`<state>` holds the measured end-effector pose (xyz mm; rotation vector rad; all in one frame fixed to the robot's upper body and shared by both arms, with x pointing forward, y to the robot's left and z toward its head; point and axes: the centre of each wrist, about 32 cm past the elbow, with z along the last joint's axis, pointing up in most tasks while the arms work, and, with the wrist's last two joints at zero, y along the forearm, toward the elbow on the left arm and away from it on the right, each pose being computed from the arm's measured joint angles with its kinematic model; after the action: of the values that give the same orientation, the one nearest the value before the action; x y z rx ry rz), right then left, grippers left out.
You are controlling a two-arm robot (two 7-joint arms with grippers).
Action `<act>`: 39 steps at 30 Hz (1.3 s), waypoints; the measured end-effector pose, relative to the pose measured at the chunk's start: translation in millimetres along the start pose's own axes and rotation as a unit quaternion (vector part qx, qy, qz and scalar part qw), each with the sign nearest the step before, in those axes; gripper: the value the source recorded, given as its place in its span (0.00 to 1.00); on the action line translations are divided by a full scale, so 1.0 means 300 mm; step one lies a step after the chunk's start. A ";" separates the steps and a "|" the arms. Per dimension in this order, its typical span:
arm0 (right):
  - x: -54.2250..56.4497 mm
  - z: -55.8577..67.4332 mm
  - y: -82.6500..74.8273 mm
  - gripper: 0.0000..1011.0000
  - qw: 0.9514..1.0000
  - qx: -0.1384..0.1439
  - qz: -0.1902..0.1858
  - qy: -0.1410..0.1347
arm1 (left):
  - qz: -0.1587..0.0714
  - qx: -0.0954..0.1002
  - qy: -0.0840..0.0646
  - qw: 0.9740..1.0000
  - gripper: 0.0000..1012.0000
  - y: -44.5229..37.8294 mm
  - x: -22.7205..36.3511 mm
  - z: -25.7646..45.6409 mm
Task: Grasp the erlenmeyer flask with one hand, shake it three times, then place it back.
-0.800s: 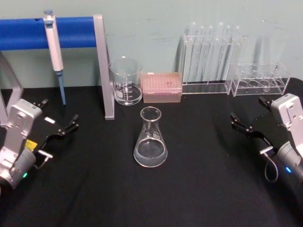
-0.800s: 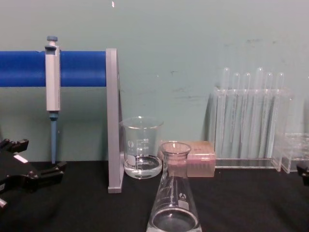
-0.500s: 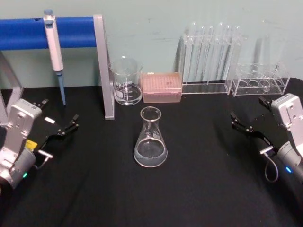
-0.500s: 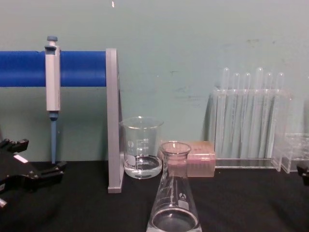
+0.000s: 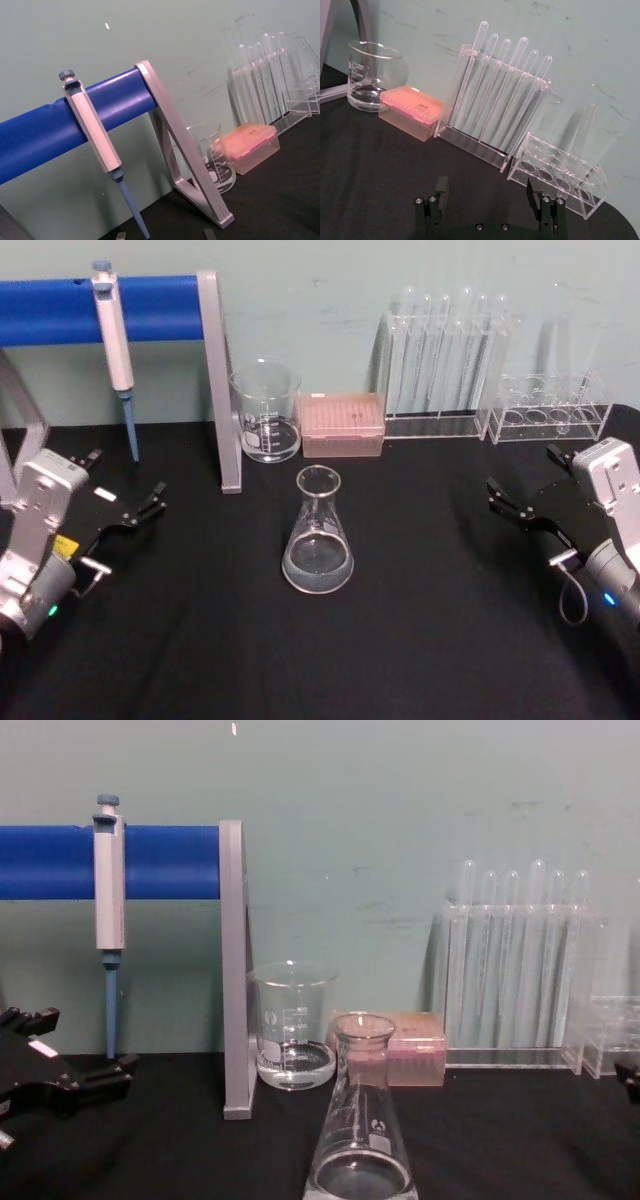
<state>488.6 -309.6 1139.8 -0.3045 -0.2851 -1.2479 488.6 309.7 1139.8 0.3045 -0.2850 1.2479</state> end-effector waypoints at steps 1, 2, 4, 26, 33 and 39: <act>0.000 0.000 0.000 0.99 1.000 0.000 0.000 0.000 | 0.000 0.000 0.000 1.000 0.99 0.000 0.000 0.000; 0.000 0.000 0.000 0.99 1.000 0.000 0.000 0.000 | 0.000 0.000 0.000 1.000 0.99 0.000 0.000 0.000; 0.001 0.000 0.000 0.99 1.000 0.000 0.001 0.000 | 0.000 0.000 0.000 1.000 0.99 0.000 0.000 0.000; -0.044 0.074 -0.007 0.99 0.972 0.013 0.184 0.142 | 0.000 0.000 0.000 1.000 0.99 0.000 0.000 0.000; -0.068 0.089 -0.011 0.99 0.966 0.019 0.210 0.147 | 0.000 0.000 0.000 1.000 0.99 0.000 0.000 0.000; -0.083 0.097 -0.017 0.99 0.964 0.023 0.223 0.145 | 0.000 0.000 0.000 1.000 0.99 0.000 0.000 0.000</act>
<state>475.3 -278.1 1157.6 -0.1310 0.0114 -0.8228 488.6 309.7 1139.8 0.3044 -0.2851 1.2479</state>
